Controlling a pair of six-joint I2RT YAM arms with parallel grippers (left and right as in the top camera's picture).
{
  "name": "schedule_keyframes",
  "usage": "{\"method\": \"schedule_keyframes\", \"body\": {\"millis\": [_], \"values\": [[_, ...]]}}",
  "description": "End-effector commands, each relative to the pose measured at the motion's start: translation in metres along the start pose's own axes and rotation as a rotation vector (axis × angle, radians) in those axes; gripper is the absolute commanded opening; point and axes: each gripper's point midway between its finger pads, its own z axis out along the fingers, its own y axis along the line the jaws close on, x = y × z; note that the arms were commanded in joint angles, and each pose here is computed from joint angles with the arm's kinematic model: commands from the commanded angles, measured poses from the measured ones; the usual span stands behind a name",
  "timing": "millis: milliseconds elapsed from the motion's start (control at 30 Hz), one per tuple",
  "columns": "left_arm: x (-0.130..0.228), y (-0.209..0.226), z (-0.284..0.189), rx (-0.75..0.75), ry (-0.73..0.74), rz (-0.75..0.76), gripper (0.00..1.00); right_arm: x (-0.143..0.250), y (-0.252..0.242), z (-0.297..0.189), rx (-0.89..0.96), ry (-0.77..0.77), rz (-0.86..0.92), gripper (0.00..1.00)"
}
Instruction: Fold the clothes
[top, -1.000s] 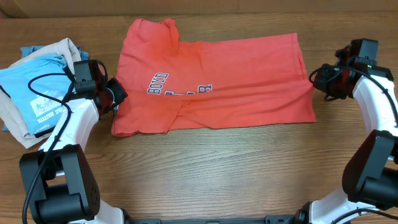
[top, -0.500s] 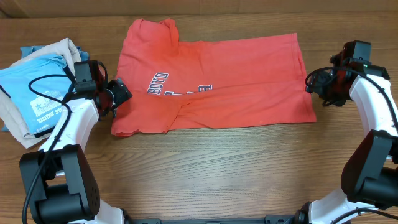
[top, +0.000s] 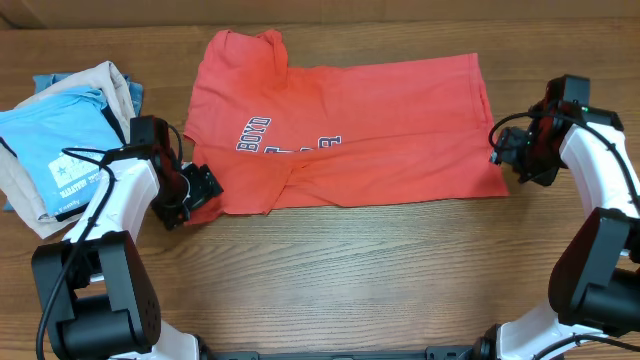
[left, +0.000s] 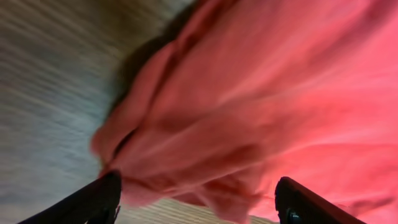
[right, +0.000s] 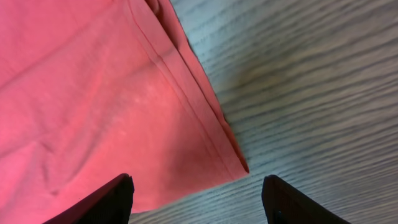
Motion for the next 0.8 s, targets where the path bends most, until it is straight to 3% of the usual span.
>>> {"method": "schedule_keyframes", "body": {"millis": [0,533,667,767], "values": [[-0.004,0.016,0.003,-0.101,-0.028,0.015,0.82,0.009,-0.004,0.012,0.009,0.017,0.008,0.70],[-0.015,0.019,0.002,-0.127,-0.081,0.019,0.85,0.016,-0.006,0.016,0.014,0.037,0.031,0.71],[-0.022,-0.003,0.003,-0.027,-0.100,0.073,0.78,0.016,-0.006,0.016,0.014,0.036,0.031,0.70],[-0.046,-0.025,-0.008,0.056,-0.187,0.118,0.79,0.016,-0.006,0.016,0.014,0.037,0.031,0.70]]}}
